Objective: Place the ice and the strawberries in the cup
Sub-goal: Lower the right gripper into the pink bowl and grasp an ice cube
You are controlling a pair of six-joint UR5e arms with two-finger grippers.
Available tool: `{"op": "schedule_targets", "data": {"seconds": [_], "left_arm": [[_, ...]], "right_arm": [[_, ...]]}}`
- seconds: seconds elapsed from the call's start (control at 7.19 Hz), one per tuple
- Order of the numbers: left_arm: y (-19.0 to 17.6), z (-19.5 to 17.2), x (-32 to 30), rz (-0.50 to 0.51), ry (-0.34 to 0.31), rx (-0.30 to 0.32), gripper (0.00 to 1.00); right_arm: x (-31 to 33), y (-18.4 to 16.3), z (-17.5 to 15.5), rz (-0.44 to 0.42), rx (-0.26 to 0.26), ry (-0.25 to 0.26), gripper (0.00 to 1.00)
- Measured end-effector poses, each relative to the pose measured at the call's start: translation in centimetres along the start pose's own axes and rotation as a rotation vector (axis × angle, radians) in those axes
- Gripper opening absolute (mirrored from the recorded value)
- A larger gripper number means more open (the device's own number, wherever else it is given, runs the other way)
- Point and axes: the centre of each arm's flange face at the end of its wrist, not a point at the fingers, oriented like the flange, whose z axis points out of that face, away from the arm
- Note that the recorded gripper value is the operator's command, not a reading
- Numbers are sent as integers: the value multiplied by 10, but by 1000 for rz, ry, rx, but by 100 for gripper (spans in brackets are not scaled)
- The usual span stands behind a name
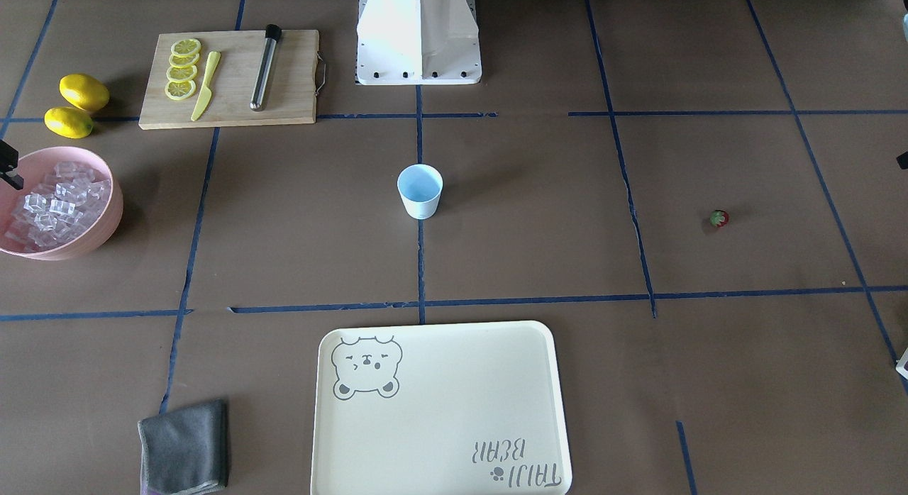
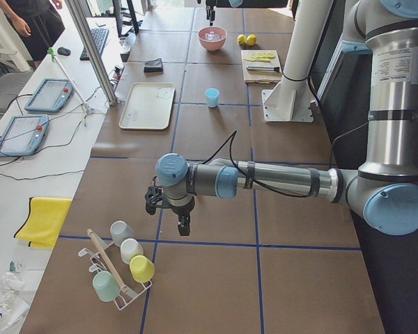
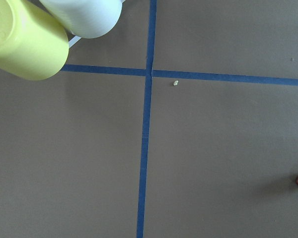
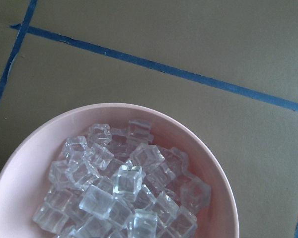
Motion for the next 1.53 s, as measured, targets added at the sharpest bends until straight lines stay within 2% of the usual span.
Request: {"op": "schedule_targets", "data": {"seconds": [0.97, 1.53], "left_arm": [[2, 1, -1, 2, 0, 2, 100], [2, 1, -2, 1, 0, 1, 100]], "right_arm": [[-12, 4, 27, -15, -46, -3, 80], [-7, 7, 35, -9, -61, 1, 69]]}}
